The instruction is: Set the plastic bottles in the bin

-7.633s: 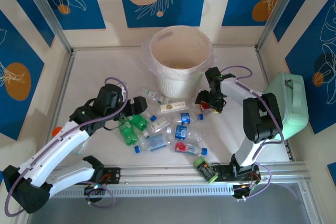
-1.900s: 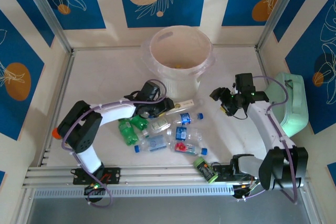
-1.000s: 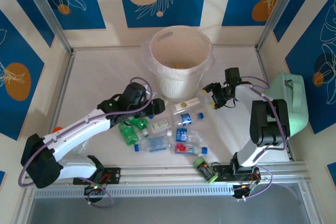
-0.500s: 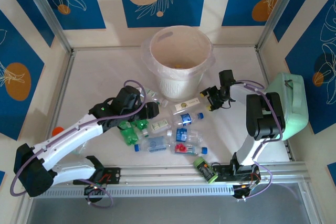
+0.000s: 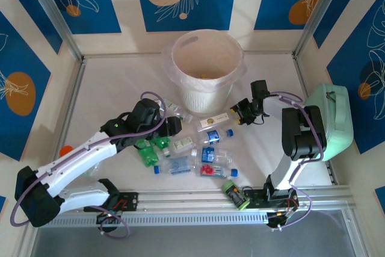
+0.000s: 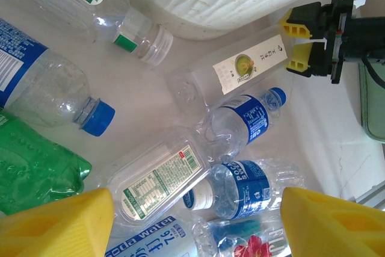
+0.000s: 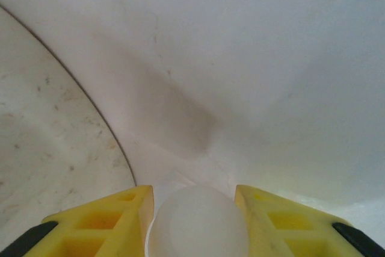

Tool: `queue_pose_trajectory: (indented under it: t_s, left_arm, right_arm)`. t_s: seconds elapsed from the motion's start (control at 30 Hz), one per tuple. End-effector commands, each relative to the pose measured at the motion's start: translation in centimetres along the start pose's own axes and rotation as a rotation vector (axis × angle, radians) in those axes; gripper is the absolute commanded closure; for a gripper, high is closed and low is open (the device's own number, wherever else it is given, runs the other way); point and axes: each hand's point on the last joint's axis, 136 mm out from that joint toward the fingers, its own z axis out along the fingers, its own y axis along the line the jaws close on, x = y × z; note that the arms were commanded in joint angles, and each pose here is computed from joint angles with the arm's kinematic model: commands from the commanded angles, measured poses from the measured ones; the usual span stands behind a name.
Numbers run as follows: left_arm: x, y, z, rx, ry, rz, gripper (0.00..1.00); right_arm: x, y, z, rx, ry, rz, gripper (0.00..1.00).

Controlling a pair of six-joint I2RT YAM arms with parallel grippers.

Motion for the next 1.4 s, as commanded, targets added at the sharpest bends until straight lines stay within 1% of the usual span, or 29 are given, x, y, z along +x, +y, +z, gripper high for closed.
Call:
queue_pose_trajectory:
  t_s: [0.0,0.13,0.4,0.6,0.67,0.8,0.87,1.03,1.07,1.27,1.37]
  left_arm:
    - [-0.1,-0.1,-0.4,-0.001,-0.012,0.019,0.27]
    - [-0.2,-0.2,-0.7,0.005,-0.019,0.020,0.26]
    - [-0.5,-0.8,-1.0,0.039,-0.030,0.004,0.24]
    - [-1.5,-2.2,-2.3,0.089,-0.069,0.035,0.16]
    - [-1.8,-3.5,-2.5,0.149,-0.076,0.050,0.13]
    - [-2.3,-6.7,-3.0,0.281,-0.058,0.098,0.12]
    - [-2.7,-8.0,-3.3,0.325,-0.056,0.132,0.11]
    - [-3.1,-11.2,-3.9,0.446,-0.032,0.221,0.05]
    - [-3.1,-11.9,-4.0,0.474,-0.023,0.231,0.00]
    - [-1.7,-15.5,-4.1,0.608,0.051,0.304,0.00]
    - [-0.8,-16.7,-4.0,0.634,0.088,0.353,0.00]
  right_arm:
    - [0.5,1.1,-1.5,-0.068,-0.002,-0.025,0.63]
    - [0.8,1.5,-2.9,-0.105,-0.019,-0.050,0.67]
    - [1.9,2.5,-6.7,-0.162,-0.070,-0.147,0.68]
    - [3.6,3.1,-10.9,-0.200,-0.127,-0.289,0.69]
    - [4.5,3.2,-12.6,-0.215,-0.152,-0.344,0.70]
    - [6.7,3.8,-16.4,-0.258,-0.196,-0.464,0.71]
    - [8.0,4.4,-18.2,-0.293,-0.209,-0.518,0.71]
    - [11.6,6.1,-22.7,-0.402,-0.233,-0.641,0.71]
    - [12.2,6.4,-23.3,-0.421,-0.232,-0.658,0.71]
    - [16.0,9.0,-26.1,-0.536,-0.193,-0.773,0.71]
    - [17.5,10.2,-26.9,-0.570,-0.175,-0.819,0.71]
